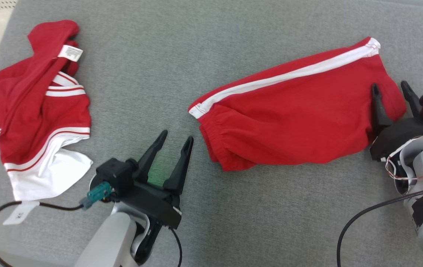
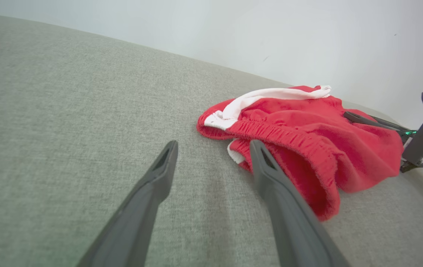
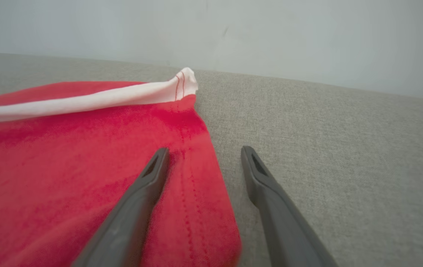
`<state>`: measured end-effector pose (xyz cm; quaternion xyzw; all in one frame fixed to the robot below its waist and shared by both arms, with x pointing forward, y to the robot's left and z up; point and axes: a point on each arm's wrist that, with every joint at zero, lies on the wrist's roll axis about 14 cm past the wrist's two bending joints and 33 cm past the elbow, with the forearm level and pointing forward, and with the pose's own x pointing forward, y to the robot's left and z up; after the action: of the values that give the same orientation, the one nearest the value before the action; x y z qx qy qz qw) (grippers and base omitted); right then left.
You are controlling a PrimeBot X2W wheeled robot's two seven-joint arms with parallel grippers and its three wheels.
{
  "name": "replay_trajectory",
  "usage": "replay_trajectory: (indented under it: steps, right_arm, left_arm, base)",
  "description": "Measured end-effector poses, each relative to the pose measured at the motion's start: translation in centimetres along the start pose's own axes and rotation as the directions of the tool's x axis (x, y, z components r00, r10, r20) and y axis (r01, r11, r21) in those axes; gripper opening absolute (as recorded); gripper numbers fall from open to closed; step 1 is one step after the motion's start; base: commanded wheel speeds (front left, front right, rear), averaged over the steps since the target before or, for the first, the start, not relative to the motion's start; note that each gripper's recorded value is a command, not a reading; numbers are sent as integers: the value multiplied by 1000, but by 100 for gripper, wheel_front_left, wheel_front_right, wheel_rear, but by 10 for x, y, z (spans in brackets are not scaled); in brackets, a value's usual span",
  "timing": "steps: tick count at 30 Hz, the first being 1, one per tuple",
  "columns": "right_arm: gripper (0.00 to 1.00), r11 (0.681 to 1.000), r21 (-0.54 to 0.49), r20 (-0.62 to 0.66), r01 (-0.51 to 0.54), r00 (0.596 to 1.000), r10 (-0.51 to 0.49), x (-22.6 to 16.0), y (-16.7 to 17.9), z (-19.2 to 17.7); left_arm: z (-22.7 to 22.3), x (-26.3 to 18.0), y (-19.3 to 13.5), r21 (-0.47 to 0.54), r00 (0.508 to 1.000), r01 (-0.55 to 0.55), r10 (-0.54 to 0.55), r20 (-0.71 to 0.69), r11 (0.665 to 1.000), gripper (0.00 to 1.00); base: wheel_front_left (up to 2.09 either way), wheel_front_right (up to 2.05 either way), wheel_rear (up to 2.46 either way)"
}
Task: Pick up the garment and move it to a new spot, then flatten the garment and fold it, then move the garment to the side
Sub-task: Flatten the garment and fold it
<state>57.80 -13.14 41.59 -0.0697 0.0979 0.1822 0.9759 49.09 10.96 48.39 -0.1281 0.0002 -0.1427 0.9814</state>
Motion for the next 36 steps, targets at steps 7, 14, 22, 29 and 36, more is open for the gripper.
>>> replay_trajectory:
  steps: [7, 14, 22, 29, 36]
  right_arm:
    - [100, 999, 32, -59, -8, 998, 10, -1, 12, -17]
    - [0, 998, 58, -81, -18, 996, 23, 0, 23, -19]
    - [0, 993, 112, -42, 25, 999, -21, -15, 17, -7]
    - [0, 981, 179, -27, 77, 997, -73, -58, 19, -11]
    - [0, 966, 207, -31, 157, 988, -154, -114, 12, -20]
  left_arm:
    - [1, -14, 6, 16, 1000, -26, 26, -5, 1000, 100]
    - [5, -23, 9, 29, 999, -41, 41, -1, 999, 100]
    - [10, -36, 10, 46, 998, -61, 60, 8, 997, 100]
    - [9, -51, 5, 51, 998, -70, 70, 3, 996, 100]
    - [11, -66, -10, 50, 999, -54, 53, 10, 997, 100]
  base:
    - [0, 0, 0]
    - [0, 0, 0]
    - [0, 0, 0]
    - [0, 0, 0]
    - [0, 0, 0]
